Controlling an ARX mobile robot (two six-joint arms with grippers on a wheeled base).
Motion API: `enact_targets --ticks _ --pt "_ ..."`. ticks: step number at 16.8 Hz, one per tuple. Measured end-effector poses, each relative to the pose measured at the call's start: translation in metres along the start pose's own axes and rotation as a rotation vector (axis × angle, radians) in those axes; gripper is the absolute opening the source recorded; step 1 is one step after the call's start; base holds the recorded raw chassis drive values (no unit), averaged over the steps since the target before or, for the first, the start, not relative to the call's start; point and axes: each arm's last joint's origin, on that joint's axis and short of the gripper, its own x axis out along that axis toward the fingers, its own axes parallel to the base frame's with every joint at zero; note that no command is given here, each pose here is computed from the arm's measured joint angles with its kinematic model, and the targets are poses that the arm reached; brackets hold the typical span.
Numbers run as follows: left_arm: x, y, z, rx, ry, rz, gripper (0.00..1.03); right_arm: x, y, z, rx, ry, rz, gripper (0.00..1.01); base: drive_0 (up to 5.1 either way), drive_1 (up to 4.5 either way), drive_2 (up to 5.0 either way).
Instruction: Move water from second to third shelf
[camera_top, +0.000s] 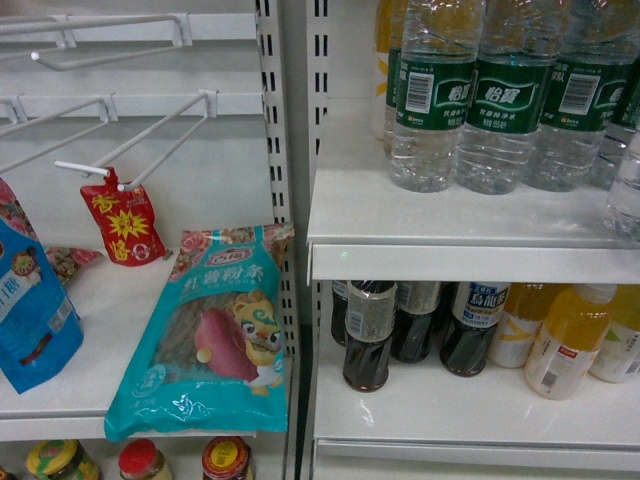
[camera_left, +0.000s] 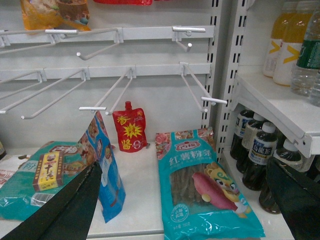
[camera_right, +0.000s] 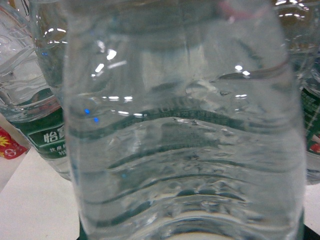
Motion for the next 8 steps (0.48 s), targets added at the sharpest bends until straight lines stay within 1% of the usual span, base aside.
enact_targets --ticks 1,3,5,8 --pt "0.0 0.0 0.0 0.0 0.0 0.0 0.98 0.011 0.003 0.001 -0.002 0.007 0.006 0.43 0.0 0.0 0.0" --pt "0.0 0.0 0.0 0.0 0.0 0.0 0.98 0.018 0.007 0.0 -0.004 0.01 0.008 0.43 0.0 0.0 0.0" --pt "0.0 0.0 0.0 0.0 0.0 0.0 0.98 0.026 0.01 -0.001 0.007 0.009 0.013 0.43 0.0 0.0 0.0" --pt "0.0 0.0 0.0 0.0 0.0 0.0 0.98 0.034 0.009 -0.001 0.012 0.005 0.007 0.43 0.0 0.0 0.0"
